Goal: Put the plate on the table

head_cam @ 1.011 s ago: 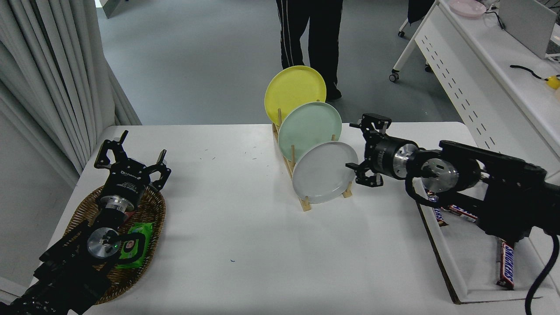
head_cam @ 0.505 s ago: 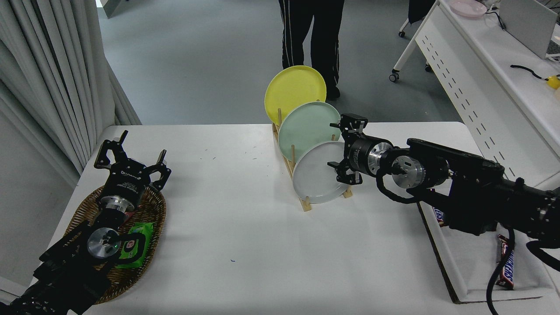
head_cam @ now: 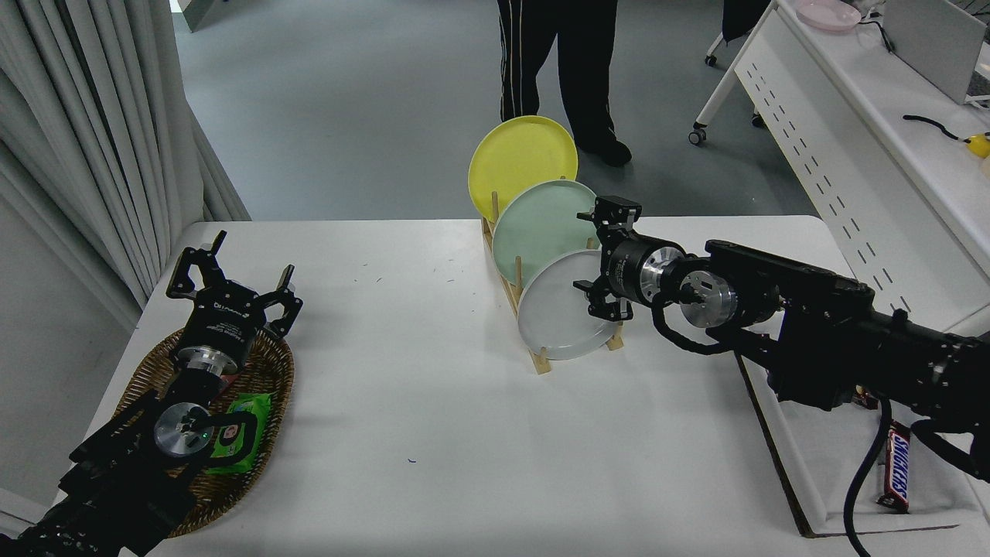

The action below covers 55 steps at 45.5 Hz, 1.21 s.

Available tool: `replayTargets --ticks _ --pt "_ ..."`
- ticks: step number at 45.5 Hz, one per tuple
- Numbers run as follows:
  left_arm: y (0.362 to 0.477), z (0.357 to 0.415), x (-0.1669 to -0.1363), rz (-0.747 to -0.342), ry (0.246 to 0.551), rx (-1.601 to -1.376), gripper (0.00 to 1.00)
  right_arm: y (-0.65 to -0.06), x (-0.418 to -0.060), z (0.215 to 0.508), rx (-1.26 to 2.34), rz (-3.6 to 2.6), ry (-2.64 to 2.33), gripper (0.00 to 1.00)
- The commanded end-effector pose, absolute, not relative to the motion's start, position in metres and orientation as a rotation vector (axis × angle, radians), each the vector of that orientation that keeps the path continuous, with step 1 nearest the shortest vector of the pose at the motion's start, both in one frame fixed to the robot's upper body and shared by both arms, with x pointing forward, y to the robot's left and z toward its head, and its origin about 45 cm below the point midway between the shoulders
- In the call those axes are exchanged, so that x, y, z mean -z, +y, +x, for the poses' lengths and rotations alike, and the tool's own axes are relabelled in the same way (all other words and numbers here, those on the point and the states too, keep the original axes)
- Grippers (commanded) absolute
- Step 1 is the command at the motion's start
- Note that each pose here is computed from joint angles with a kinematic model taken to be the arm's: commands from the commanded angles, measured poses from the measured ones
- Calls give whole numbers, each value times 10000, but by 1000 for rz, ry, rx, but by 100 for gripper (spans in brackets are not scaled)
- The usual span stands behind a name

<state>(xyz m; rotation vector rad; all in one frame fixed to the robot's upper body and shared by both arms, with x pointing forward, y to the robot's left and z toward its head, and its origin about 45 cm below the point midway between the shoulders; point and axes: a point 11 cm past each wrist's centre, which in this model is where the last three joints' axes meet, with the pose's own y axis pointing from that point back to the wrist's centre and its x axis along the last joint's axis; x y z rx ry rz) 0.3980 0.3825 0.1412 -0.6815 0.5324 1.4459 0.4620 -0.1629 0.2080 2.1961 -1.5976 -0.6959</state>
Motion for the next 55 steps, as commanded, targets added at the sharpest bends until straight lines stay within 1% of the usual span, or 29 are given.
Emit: replayTargets --ticks 1,4,10,12,20,22,23,36,42,47,50,51,55 --pt "3824 3980 -1412 -682 532 -1445 100 -1615 -2056 4604 699 2188 -1571 83" --pt "3828 3980 -1413 -682 532 -1447 100 -1612 -2065 4607 710 2186 -1573 81" --pt "3821 3982 -1413 -680 533 -1444 100 -1635 -2094 4623 719 2183 -1579 70" --pt "3824 3980 -1412 -682 532 -1445 100 -1632 -2109 4625 729 2180 -1574 68" --pt "3827 3980 -1414 -683 532 -1446 100 -1638 -2135 4636 742 2163 -1577 67" --pt "3824 3982 -1416 -683 532 -1446 100 -1640 -2133 4636 743 2161 -1578 63" --pt "3825 3980 -1411 -681 532 -1446 100 -1649 -2134 4638 742 2158 -1581 62" --pt "3825 3980 -1411 -681 532 -1446 100 -1681 -2126 4636 749 2124 -1587 52" --pt "3828 3980 -1413 -682 532 -1447 100 -1677 -2170 4655 744 2124 -1586 44" --pt "3824 3982 -1416 -683 532 -1446 100 -1674 -2180 4660 745 2128 -1588 43" --pt "3825 3980 -1411 -681 532 -1446 100 -1674 -2180 4659 747 2127 -1588 43" --pt "3821 3982 -1415 -682 532 -1443 100 -1681 -2185 4662 747 2127 -1591 43" --pt "3828 3980 -1413 -682 532 -1447 100 -1692 -2183 4663 743 2124 -1593 42"
